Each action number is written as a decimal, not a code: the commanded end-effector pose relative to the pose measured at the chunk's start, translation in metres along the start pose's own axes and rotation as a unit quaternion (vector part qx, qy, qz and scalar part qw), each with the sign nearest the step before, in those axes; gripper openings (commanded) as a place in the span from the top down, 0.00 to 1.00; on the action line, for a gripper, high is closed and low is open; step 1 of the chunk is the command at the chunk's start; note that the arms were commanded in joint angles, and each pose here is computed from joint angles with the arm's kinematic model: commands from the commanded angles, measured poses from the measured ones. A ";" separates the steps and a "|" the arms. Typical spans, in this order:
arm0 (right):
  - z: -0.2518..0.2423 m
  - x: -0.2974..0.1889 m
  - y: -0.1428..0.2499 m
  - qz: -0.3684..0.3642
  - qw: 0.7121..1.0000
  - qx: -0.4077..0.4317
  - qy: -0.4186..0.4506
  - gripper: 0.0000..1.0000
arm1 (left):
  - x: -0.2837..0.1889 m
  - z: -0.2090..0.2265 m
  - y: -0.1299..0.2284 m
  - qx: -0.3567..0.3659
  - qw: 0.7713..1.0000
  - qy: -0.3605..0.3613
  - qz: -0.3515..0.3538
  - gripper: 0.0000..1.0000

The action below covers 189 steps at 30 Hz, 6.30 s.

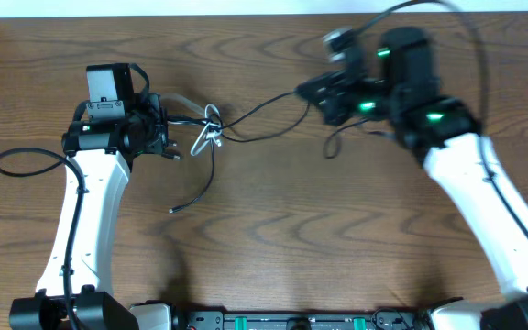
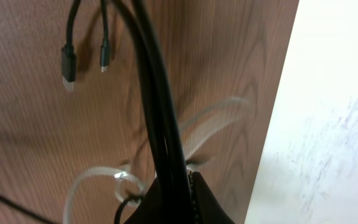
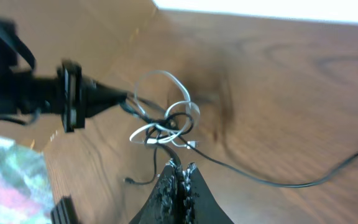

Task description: Untangle cables

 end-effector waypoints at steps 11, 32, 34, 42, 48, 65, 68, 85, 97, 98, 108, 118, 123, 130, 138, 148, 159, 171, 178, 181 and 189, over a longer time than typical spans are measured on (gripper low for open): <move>-0.076 -0.105 -0.004 -0.057 0.990 0.089 0.094 0.99 | -0.003 -0.002 -0.004 0.005 1.000 0.005 -0.019 0.93; -0.092 -0.044 0.043 0.076 0.983 0.079 0.145 0.61 | -0.003 0.004 -0.004 0.004 1.000 -0.009 -0.021 0.93; -0.080 -0.018 0.043 0.081 0.990 0.059 0.100 0.48 | -0.003 0.004 -0.004 0.004 1.000 -0.010 -0.021 0.93; -0.026 0.086 0.056 0.097 0.994 0.047 -0.022 0.35 | -0.003 0.007 -0.005 0.003 1.000 -0.017 -0.022 0.93; 0.011 0.142 0.083 0.122 0.989 0.039 -0.077 0.32 | -0.003 0.008 -0.005 0.003 1.000 -0.020 -0.022 0.92; 0.073 0.206 0.139 0.177 0.981 0.018 -0.081 0.34 | -0.003 0.008 -0.005 0.003 1.000 -0.021 -0.022 0.93; 0.072 0.215 0.151 0.185 0.981 0.023 -0.047 0.41 | -0.003 0.008 -0.005 0.003 1.000 -0.021 -0.022 0.93; 0.086 0.220 0.156 0.188 0.979 0.019 -0.080 0.99 | -0.003 0.009 -0.005 0.006 0.999 -0.024 -0.023 0.93; 0.070 0.105 0.044 0.084 0.974 0.040 -0.205 0.99 | -0.004 0.011 -0.014 0.014 0.998 -0.027 -0.062 0.93; 0.066 0.092 0.036 0.075 0.976 0.041 -0.202 0.99 | -0.004 0.011 -0.015 0.014 0.997 -0.027 -0.067 0.93; -0.006 0.021 0.023 0.052 0.994 0.073 -0.054 0.99 | -0.004 0.011 -0.017 0.026 0.997 -0.027 -0.073 0.93; -0.071 -0.002 0.041 0.084 0.978 0.077 0.173 0.78 | -0.018 -0.039 0.040 0.364 0.911 0.152 0.118 0.93; -0.071 -0.002 0.040 0.085 0.979 0.067 0.172 0.26 | -0.051 -0.059 0.073 0.459 0.817 0.281 0.208 0.93; -0.063 0.002 0.032 0.066 0.988 0.059 0.128 0.20 | -0.074 -0.053 0.091 0.473 0.770 0.316 0.288 0.93; -0.043 0.013 0.025 0.053 0.996 0.038 0.069 0.21 | -0.082 -0.036 0.100 0.543 0.689 0.339 0.339 0.93; -0.009 0.034 0.030 0.071 0.997 -0.002 0.031 0.22 | -0.054 -0.022 0.092 0.576 0.689 0.299 0.322 0.93; 0.013 0.057 0.038 0.087 0.996 -0.009 0.031 0.31 | -0.051 -0.021 0.091 0.573 0.692 0.294 0.325 0.93; 0.019 0.093 0.057 0.112 0.993 0.038 0.028 0.37 | -0.049 -0.014 0.090 0.562 0.704 0.273 0.338 0.93; 0.021 0.095 0.053 0.102 0.993 0.054 0.026 0.39 | -0.049 -0.012 0.090 0.560 0.707 0.267 0.341 0.93; 0.023 0.096 0.053 0.099 0.993 0.063 0.026 0.40 | -0.049 -0.011 0.090 0.559 0.707 0.266 0.342 0.93; 0.030 0.103 0.052 0.090 0.992 0.073 0.050 0.46 | -0.049 -0.011 0.090 0.548 0.715 0.260 0.347 0.93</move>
Point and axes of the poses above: each gripper's point midway between its finger pads, its own x axis out along the fingers, its own z axis along the line the jaws close on, y = z × x, the point moved 6 cm from there along -x, back along the fingers, and after that the axes turned 11 degrees about -x, right-handed, at the moved point
